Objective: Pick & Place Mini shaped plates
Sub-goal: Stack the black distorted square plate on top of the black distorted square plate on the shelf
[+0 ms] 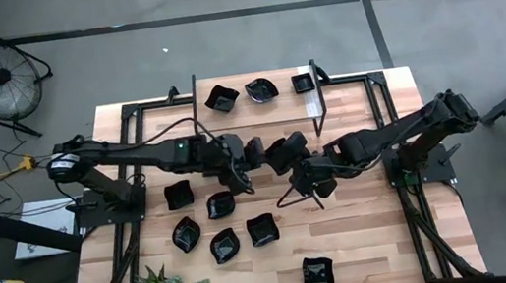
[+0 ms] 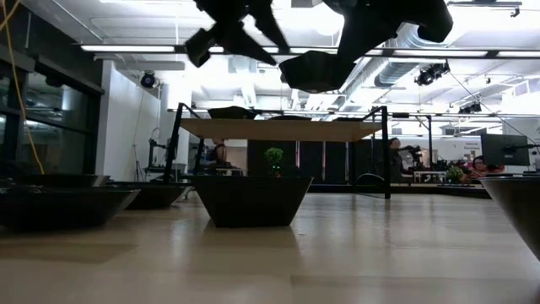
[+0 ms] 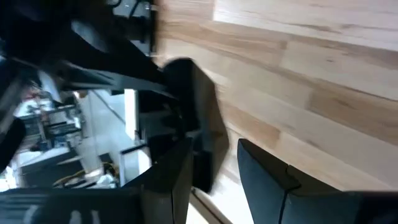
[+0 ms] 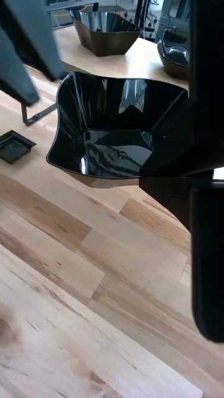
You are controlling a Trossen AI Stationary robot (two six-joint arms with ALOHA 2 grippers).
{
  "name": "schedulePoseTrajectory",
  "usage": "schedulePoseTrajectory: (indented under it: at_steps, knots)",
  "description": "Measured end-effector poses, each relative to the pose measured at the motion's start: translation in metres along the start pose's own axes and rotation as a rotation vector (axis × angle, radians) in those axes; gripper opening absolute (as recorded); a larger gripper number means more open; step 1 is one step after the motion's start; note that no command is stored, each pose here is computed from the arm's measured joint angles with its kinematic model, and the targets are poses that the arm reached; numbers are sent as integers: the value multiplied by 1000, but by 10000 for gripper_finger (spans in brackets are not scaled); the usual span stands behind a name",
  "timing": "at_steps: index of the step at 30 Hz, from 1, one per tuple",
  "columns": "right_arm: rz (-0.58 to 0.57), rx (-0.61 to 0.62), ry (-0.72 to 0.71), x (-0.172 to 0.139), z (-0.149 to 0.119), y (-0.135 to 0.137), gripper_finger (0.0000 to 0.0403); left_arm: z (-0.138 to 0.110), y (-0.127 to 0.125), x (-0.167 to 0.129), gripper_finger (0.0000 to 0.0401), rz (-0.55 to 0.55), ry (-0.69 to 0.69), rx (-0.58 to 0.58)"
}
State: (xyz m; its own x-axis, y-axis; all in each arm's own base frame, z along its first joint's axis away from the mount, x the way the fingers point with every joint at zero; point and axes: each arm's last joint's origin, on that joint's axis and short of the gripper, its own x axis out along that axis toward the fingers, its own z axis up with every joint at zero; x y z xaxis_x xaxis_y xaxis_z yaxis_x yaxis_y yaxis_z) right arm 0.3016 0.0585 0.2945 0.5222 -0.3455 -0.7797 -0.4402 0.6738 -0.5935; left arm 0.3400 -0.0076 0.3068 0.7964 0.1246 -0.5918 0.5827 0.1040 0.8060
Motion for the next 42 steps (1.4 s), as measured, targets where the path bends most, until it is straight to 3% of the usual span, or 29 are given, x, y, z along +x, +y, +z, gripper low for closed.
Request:
schedulePoseTrajectory:
  at_steps: [34,42]
  knots:
    - [8,5,-14,0,1,0,0,2,-1,20,121,21,14,20]
    - [8,4,-14,0,1,0,0,2,-1,20,65,18,14,13]
